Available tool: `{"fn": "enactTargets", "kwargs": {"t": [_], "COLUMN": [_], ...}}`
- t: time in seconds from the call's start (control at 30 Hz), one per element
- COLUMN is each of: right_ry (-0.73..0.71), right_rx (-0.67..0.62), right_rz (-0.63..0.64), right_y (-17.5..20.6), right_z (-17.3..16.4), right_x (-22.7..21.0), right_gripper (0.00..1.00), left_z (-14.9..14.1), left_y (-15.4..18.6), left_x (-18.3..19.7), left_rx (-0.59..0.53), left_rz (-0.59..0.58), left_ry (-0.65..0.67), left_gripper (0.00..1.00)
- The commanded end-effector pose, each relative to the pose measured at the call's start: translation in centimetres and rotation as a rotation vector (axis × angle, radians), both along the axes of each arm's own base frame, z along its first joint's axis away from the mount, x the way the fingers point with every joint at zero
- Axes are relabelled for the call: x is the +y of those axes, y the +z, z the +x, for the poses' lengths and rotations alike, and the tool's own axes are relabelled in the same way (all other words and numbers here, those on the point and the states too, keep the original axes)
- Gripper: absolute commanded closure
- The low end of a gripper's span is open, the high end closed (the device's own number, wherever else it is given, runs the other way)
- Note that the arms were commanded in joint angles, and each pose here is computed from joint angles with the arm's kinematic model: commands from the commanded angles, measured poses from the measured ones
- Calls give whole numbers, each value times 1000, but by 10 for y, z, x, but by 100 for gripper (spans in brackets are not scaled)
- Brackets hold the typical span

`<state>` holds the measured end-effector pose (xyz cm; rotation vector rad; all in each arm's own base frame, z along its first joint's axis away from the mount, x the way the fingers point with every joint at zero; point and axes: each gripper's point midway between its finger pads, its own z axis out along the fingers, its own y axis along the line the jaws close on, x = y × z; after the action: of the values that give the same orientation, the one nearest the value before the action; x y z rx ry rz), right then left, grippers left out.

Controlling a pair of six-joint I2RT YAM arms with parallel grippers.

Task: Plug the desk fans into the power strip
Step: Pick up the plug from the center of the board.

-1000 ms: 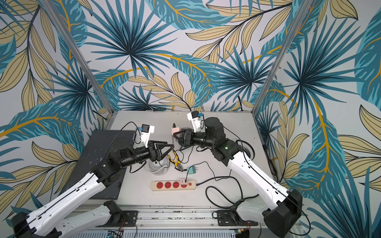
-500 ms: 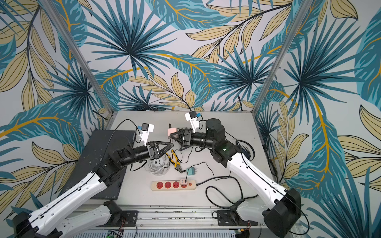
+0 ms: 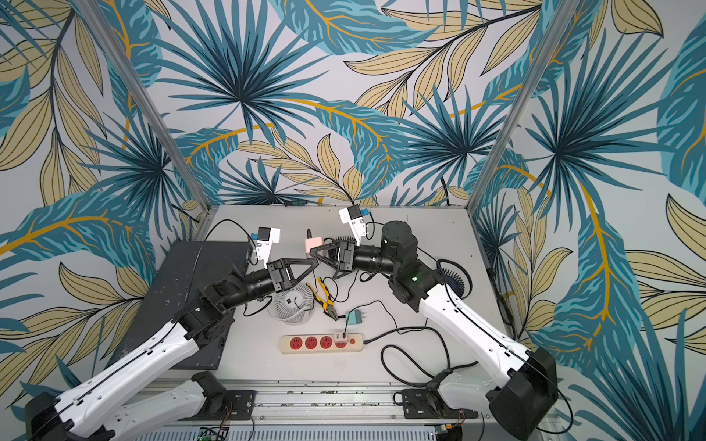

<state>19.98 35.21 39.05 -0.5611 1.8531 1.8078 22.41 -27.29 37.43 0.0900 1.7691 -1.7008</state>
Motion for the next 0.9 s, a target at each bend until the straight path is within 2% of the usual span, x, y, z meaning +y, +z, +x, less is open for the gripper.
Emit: {"fn": "enactTargets", "kwargs": {"t": [0.0, 0.3, 0.37, 0.6, 0.77, 0.87], "right_ry": [62, 79, 107, 136, 139, 131], "right_rx": [-33, -28, -23, -10, 11, 1], "right_rz": [50, 62, 58, 50, 33, 25], "right_y": [10, 13, 11, 7, -3, -14], "right_z": [-12, -12, -23, -31, -33, -36], "right_x": [5, 10, 16, 20, 19, 15], "right_gripper": [76, 75, 75, 74, 74, 73], "left_z": [-2, -4, -3, 0, 5, 8], "left_y": [21, 29, 29, 33, 34, 23], "left_x": [6, 5, 5, 4, 9, 13], "left_rx": [-35, -25, -19, -19, -32, -30], "left_rz": [-75, -123, -127, -143, -162, -140], "left_ry": [14, -8, -10, 1, 44, 79], "left_gripper": [62, 69, 72, 72, 81, 89]}}
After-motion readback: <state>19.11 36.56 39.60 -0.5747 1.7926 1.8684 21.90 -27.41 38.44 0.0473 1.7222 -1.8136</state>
